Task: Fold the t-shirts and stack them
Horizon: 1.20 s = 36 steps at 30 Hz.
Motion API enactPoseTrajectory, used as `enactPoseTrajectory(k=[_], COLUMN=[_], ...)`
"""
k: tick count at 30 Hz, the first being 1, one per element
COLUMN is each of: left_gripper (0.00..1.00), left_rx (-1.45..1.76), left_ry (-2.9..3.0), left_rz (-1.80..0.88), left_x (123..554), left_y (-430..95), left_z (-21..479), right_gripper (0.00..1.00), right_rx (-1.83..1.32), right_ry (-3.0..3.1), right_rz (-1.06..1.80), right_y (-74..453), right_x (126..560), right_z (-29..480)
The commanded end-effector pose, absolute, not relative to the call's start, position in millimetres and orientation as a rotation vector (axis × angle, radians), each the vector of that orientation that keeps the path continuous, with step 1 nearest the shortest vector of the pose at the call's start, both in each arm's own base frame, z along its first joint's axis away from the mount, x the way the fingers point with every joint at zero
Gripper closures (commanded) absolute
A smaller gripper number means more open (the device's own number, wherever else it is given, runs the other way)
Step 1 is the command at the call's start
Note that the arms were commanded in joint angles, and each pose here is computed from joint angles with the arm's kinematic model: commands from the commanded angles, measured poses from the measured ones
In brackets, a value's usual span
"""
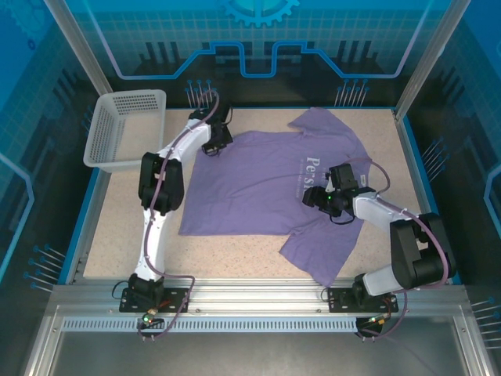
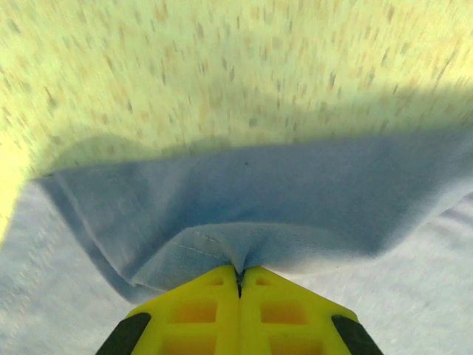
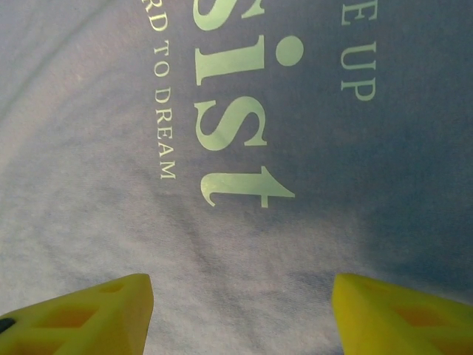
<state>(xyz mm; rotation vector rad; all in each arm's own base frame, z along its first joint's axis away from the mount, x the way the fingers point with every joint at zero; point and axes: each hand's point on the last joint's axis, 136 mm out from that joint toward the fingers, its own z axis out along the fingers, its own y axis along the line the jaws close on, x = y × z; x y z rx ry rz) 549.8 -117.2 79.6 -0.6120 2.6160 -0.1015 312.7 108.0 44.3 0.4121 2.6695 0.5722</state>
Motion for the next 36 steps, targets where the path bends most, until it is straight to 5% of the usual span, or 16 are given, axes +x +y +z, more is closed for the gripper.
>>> enactPoseTrajectory(k=[1, 5, 8, 9, 13, 20, 29, 36], left_gripper=[1.00, 0.95, 0.60, 0.40, 0.19, 0.17, 0.19, 0.27], left_rx=[-0.610, -0.727, -0.794, -0.819, -0.881, -0.911, -0.823, -0.804], left_ry=[2.574, 2.519, 2.473, 2.464, 2.431, 2.469, 2.501, 2.637], left_rz=[-0.111, -0.115, -0.122, -0.128, -0.156, -0.254, -0.371, -0.314], left_x=[569, 588, 605, 610, 617, 573, 419, 325], left_y=[-93, -53, -27, -19, 0, -27, -106, -100], left_z=[93, 92, 91, 91, 107, 129, 116, 63], right_gripper=[0.34, 0.34, 0.34, 0.34, 0.33, 0.32, 0.33, 0.33], right_rx=[0.402, 0.435, 0.477, 0.492, 0.519, 0.512, 0.449, 0.470], right_ry=[2.681, 2.697, 2.711, 2.718, 2.742, 2.789, 2.942, 3.060], right_rz=[0.568, 0.556, 0.558, 0.558, 0.550, 0.583, 0.555, 0.507], right_y=[111, 106, 102, 101, 95, 98, 111, 104], right_x=[316, 315, 314, 313, 310, 288, 222, 173], right_z=[49, 47, 46, 47, 57, 70, 58, 52])
